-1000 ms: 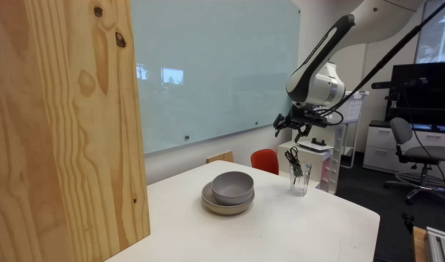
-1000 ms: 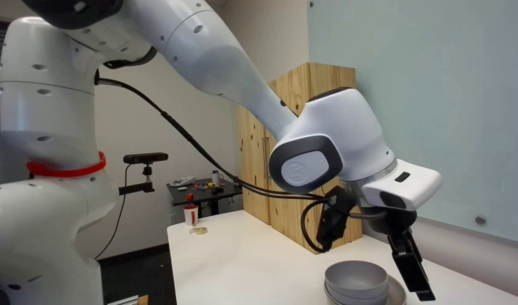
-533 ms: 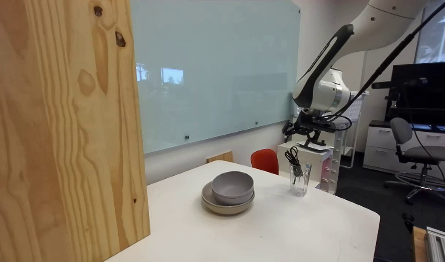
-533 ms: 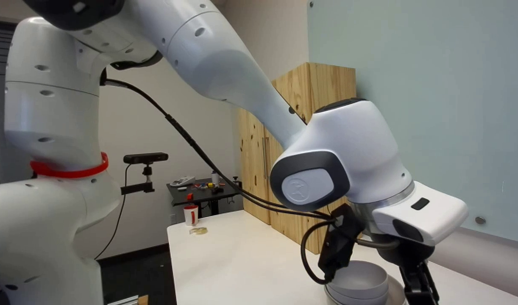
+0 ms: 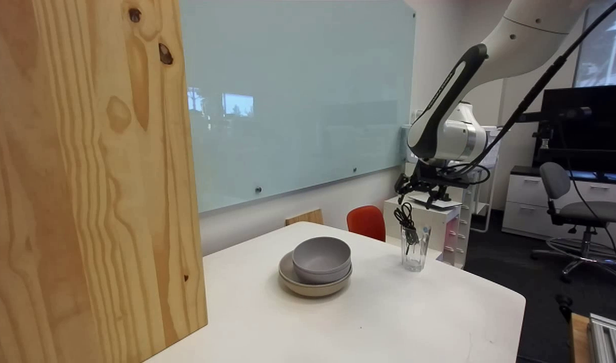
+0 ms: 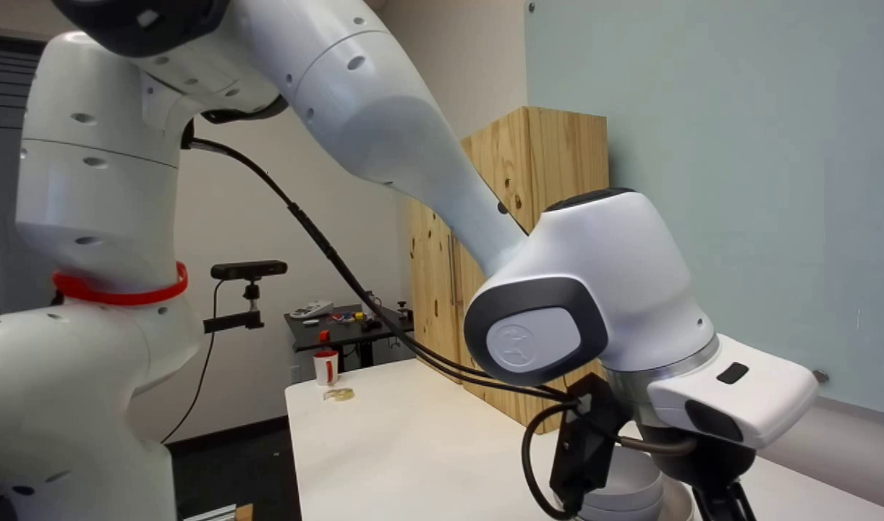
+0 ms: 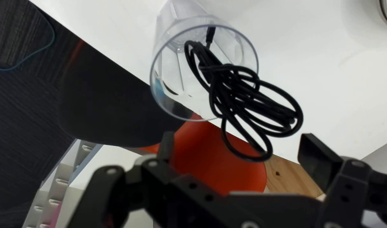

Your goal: Remove the black cable from the glass cup and put it on the table

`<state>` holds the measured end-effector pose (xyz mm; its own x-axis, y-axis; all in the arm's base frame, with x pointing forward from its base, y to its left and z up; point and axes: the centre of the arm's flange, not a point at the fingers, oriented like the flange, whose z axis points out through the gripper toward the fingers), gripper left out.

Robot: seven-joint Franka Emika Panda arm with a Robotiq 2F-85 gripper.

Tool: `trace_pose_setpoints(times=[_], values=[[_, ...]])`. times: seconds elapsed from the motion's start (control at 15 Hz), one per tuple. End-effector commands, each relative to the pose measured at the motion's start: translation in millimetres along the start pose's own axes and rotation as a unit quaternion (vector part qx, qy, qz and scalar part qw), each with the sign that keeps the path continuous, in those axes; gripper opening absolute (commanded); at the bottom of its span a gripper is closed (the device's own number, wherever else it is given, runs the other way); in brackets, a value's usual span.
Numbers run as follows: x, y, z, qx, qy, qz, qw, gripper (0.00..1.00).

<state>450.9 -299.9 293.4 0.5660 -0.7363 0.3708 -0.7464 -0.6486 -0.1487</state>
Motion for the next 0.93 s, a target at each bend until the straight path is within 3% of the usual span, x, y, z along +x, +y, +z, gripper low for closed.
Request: trace_pose_setpoints(times=[0.0,0.33,0.87], values=[[2,-8,3,-0.016,0.006,-0.039,0.9991,1.00],[-3,-24,0,-0.012,0.001,-0.087,0.9961,1.00],[9,-29,1,-0.010,0.009,-0.106,0.9943,1.00]])
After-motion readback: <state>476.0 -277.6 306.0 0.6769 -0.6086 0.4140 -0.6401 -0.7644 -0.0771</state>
